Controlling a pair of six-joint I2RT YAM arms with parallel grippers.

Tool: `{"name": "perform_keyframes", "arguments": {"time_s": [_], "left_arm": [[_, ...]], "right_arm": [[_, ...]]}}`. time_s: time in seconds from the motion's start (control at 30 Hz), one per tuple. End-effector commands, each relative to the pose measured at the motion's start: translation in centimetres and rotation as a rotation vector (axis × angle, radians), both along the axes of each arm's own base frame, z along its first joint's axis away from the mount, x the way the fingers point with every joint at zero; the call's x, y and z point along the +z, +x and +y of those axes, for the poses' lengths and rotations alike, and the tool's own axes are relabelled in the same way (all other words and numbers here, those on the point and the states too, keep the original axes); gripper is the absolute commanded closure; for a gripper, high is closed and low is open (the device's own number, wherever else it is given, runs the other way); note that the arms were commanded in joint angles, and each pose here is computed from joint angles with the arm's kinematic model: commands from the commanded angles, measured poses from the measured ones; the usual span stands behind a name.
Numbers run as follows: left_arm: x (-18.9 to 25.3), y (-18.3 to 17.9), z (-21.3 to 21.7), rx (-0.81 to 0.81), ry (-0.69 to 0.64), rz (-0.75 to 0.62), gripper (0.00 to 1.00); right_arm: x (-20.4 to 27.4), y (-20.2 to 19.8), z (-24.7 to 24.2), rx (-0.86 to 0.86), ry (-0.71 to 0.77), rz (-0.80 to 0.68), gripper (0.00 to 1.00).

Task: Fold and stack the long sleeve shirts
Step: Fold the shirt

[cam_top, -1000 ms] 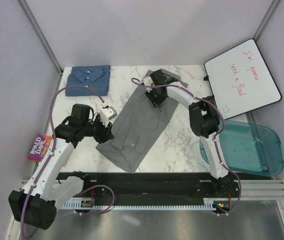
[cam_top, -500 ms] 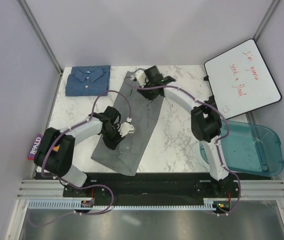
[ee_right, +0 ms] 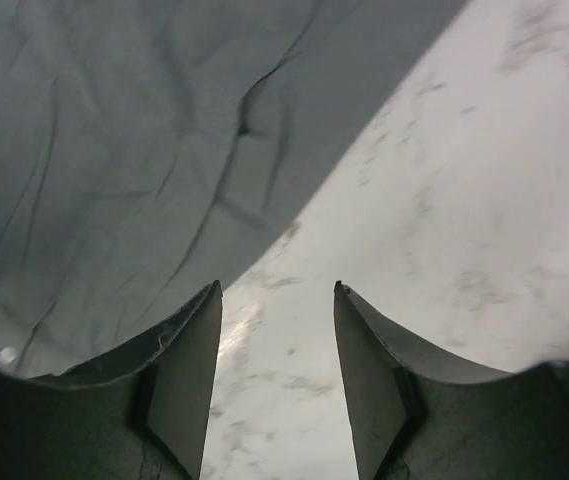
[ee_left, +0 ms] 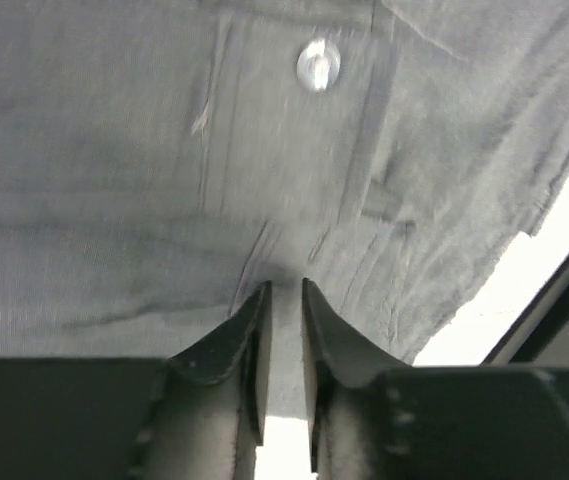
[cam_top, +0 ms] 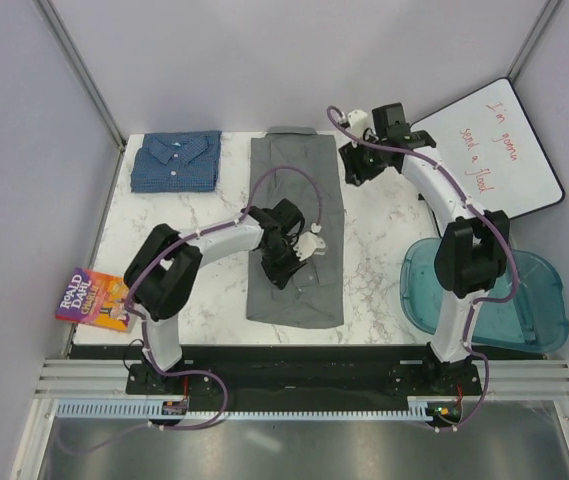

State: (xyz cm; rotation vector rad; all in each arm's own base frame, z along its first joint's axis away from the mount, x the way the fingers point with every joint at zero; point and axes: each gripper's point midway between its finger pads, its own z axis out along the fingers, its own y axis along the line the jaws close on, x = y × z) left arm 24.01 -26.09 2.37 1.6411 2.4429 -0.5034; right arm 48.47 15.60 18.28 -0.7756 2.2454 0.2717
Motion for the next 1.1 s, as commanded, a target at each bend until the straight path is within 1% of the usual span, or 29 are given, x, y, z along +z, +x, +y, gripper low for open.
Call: {"name": "perform_keyframes", "arguments": {"time_s": [0.0,0.03,0.07,0.1,0.17,0.2,0.23,0.27,0.3,0.37,0.4,0.43,0.47,0.5,0.53,0.57,0.6,0.63,0.67,0.7,0.73,0.77,0.83,0.87,0.93,0.97,1.07], "left_arm": [[5.6,-0.9,1.9,0.053,-0.194,-0.004,0.66],[7.0,-1.8,1.7,0.034,-0.269,0.012,0.62],[8.3,-2.3,1.8,0.022,-0.317,0.003,0.57],[10.7,-3.1,2.4,0.001,-0.381,-0.057,0.47],[12.5,-3.1,3.2,0.015,-0.437,-0.11,0.41],[13.3,-2.5,4.3,0.058,-0.447,-0.162,0.38],[14.1,-1.2,4.6,0.093,-0.471,-0.212,0.37],[14.6,-0.1,5.1,0.167,-0.487,-0.223,0.36],[15.5,2.2,6.6,0.262,-0.504,-0.258,0.37],[16.1,6.1,7.2,0.413,-0.548,-0.271,0.4],[17.4,8.5,7.7,0.469,-0.573,-0.293,0.44],[16.3,10.2,7.3,0.509,-0.57,-0.25,0.46],[16.4,11.7,6.7,0.556,-0.591,-0.221,0.48],[18.5,14.0,5.9,0.577,-0.627,-0.252,0.5],[16.5,16.0,5.5,0.626,-0.606,-0.197,0.5],[16.7,17.6,5.0,0.685,-0.624,-0.182,0.5],[18.4,20.1,4.8,0.707,-0.645,-0.236,0.5],[18.0,21.6,4.6,0.731,-0.641,-0.239,0.5],[15.6,23.2,4.3,0.778,-0.614,-0.2,0.5],[16.2,25.3,4.2,0.796,-0.621,-0.235,0.51],[15.7,26.3,4.0,0.81,-0.618,-0.231,0.51],[14.3,27.8,3.6,0.826,-0.607,-0.216,0.51],[13.1,28.7,3.2,0.826,-0.605,-0.199,0.53],[12.2,29.0,2.3,0.795,-0.627,-0.161,0.55],[11.4,29.0,1.3,0.762,-0.657,-0.105,0.59],[10.7,28.8,0.3,0.731,-0.677,-0.061,0.63],[8.6,28.2,-0.7,0.729,-0.658,-0.01,0.67]], "right_arm": [[-0.8,-6.4,3.6,0.194,0.138,0.161,0.44],[-1.0,-6.5,4.0,0.204,0.15,0.17,0.45],[-1.1,-6.7,4.4,0.2,0.167,0.189,0.47],[-0.8,-6.7,5.1,0.221,0.2,0.195,0.48],[-1.7,-6.5,6.5,0.21,0.243,0.234,0.52],[-1.5,-6.1,7.6,0.222,0.272,0.221,0.53],[-2.7,-5.8,8.2,0.218,0.283,0.243,0.54],[-3.2,-5.5,8.7,0.21,0.294,0.249,0.56],[-3.2,-5.1,9.7,0.203,0.32,0.247,0.58],[-4.8,-4.7,10.4,0.185,0.338,0.281,0.6],[-5.0,-4.2,10.8,0.164,0.361,0.285,0.61],[-5.7,-4.2,11.1,0.157,0.377,0.305,0.62],[-6.0,-4.0,11.2,0.145,0.388,0.31,0.63],[-6.5,-3.8,11.4,0.13,0.401,0.314,0.63],[-6.6,-3.8,11.5,0.13,0.409,0.316,0.63],[-7.0,-3.8,11.6,0.113,0.422,0.333,0.64],[-7.6,-3.8,11.7,0.106,0.426,0.342,0.64],[-8.0,-3.9,11.7,0.091,0.43,0.358,0.64],[-8.4,-4.0,11.7,0.089,0.43,0.365,0.64],[-9.2,-4.2,11.6,0.082,0.424,0.381,0.64],[-9.5,-4.4,11.6,0.078,0.422,0.39,0.65],[-10.0,-4.5,11.4,0.071,0.416,0.393,0.65],[-10.7,-4.6,11.2,0.062,0.405,0.401,0.65],[-11.2,-4.9,11.1,0.06,0.399,0.412,0.65],[-11.7,-5.2,11.1,0.058,0.397,0.426,0.66],[-12.0,-5.4,11.0,0.058,0.396,0.432,0.66],[-12.8,-5.9,10.7,0.057,0.384,0.446,0.66]]}}
